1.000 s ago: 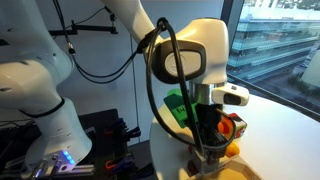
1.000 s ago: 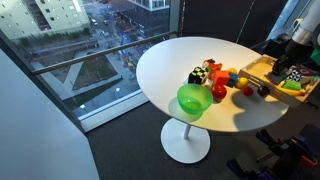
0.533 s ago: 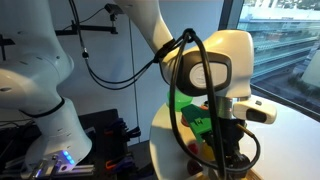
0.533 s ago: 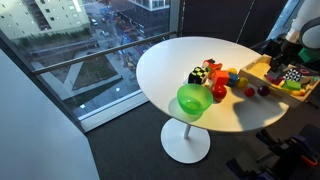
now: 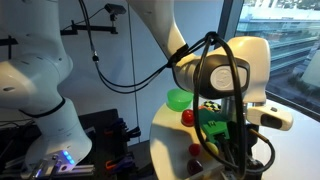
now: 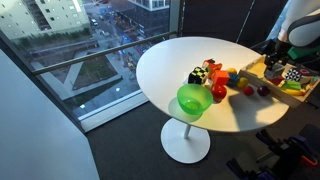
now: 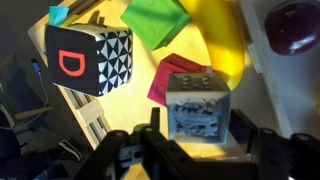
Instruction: Put the grey block in the box
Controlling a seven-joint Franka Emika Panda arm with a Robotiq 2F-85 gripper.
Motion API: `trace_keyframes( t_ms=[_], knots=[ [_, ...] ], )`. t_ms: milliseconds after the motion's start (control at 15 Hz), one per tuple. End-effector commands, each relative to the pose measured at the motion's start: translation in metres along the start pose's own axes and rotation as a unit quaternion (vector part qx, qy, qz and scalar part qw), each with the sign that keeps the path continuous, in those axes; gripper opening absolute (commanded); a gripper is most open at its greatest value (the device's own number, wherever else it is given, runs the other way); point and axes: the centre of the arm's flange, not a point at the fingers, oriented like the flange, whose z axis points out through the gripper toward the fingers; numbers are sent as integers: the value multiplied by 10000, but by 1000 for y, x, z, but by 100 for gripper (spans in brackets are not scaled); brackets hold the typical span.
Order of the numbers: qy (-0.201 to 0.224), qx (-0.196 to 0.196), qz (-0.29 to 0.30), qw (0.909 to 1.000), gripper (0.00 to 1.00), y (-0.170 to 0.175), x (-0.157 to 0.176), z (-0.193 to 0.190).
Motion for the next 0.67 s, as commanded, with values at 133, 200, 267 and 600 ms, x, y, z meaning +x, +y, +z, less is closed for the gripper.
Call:
trace_keyframes(
  t_ms=[133, 200, 267, 600],
  knots=[
    [-117, -59, -137, 9998, 100, -11, -1, -18],
    [-152, -31, -213, 9997, 100, -15, -4, -22],
    [-187, -20, -269, 9995, 100, -18, -6, -25],
    [-509, 238, -708, 9959, 100, -34, -20, -53]
  ],
)
